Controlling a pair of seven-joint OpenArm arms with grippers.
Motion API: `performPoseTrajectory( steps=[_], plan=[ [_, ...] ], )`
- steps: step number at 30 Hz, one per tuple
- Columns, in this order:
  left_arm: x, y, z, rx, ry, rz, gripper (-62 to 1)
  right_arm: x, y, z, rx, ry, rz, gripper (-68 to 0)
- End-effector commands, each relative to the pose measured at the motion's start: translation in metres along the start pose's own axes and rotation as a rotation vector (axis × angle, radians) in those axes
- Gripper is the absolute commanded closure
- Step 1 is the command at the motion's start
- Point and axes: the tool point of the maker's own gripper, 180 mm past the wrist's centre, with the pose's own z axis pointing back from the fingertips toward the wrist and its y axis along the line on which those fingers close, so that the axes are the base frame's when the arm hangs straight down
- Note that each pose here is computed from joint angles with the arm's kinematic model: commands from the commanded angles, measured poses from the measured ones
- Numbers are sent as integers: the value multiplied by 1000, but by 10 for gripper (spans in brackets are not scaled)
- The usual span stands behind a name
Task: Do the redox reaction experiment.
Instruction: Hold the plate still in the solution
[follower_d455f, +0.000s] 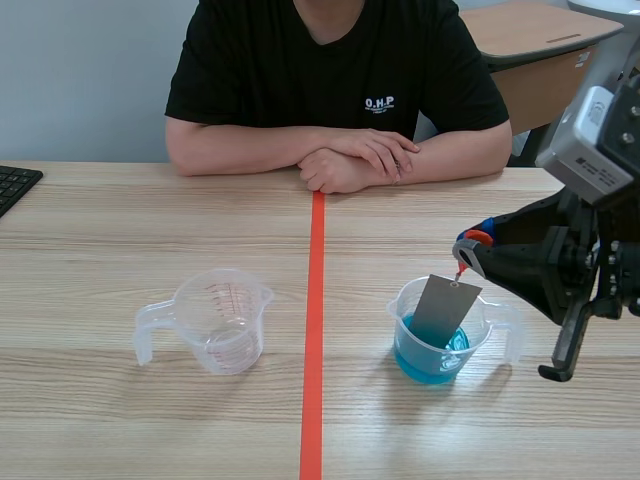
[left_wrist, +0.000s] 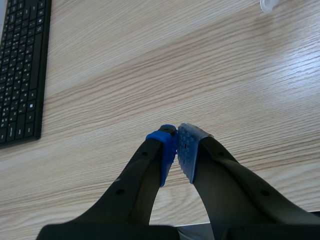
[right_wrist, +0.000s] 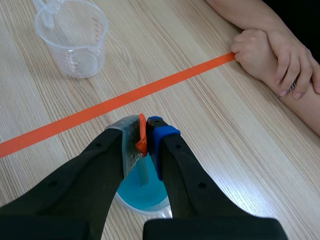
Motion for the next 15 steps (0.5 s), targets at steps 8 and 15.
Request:
performPoseTrajectory(
  steps=[8, 15],
  plan=[
    [5, 0, 0, 1, -17, -1, -49, 14, 2, 9, 37, -24, 11, -17],
    [5, 0, 0, 0, -16, -2, -49, 25, 6, 16, 46, -53, 0, -17]
  ],
)
